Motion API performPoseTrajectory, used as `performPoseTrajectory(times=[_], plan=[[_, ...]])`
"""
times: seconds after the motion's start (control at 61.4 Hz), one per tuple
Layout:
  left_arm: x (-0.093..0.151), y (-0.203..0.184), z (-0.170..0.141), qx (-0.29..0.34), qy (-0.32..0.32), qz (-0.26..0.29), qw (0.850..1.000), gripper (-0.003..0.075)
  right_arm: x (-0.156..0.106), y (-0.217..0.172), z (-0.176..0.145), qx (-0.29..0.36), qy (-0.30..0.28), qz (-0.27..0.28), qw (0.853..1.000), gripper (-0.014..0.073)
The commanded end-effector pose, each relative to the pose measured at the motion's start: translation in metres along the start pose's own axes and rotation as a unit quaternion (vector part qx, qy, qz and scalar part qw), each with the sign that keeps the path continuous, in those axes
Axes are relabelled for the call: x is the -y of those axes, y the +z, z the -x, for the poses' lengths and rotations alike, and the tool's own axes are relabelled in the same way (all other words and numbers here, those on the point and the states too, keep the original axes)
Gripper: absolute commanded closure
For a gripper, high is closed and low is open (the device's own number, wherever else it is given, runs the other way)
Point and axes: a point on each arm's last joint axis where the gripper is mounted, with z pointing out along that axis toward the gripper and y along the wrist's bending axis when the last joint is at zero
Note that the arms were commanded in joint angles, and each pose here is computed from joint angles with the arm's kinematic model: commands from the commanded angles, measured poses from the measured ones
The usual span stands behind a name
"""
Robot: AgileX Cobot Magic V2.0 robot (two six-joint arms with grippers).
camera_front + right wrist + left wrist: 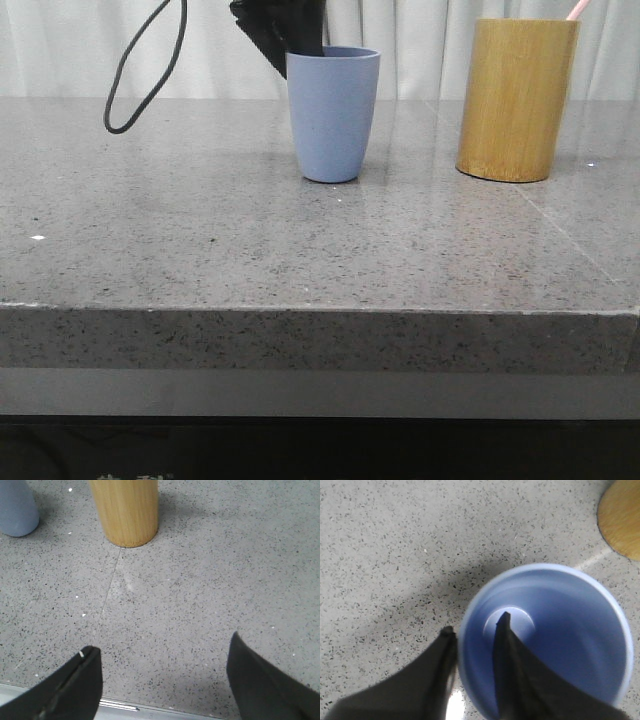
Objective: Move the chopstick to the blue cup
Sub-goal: 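Release the blue cup and raise the left gripper away, then reach the right gripper over the bamboo holder and grasp the pink chopstick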
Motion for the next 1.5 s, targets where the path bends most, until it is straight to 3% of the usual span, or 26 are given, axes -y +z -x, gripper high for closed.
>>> performPoseTrajectory(times=[0.0,0.293,0.782,1.14,1.271,1.482], plan=[[0.005,-0.041,0.011,0.071,-0.001,-0.006,0.997,0.0418,0.0,-0.006,0.013,0.043,0.001,0.0,0.999,0.0055],[0.004,-0.064,0.013,0.102,-0.002,-0.005,0.995,0.0405,0.0,-0.006,0.014,0.047,0.001,-0.001,0.999,0.0055],[0.008,-0.209,-0.009,0.242,0.001,0.002,0.97,0.0405,0.002,0.0,0.025,0.09,-0.001,-0.01,0.996,0.0055],[0.013,-0.268,-0.06,0.286,-0.004,-0.008,0.958,0.0405,0.038,0.013,0.063,0.079,0.114,-0.068,0.988,0.0055],[0.015,-0.271,-0.087,0.298,-0.006,-0.007,0.954,0.0405,0.047,0.027,0.078,0.058,0.141,-0.042,0.988,0.0055],[0.018,-0.258,-0.154,0.293,-0.009,-0.002,0.956,0.0405,0.039,0.049,0.111,0.021,0.113,0.078,0.99,0.0055]])
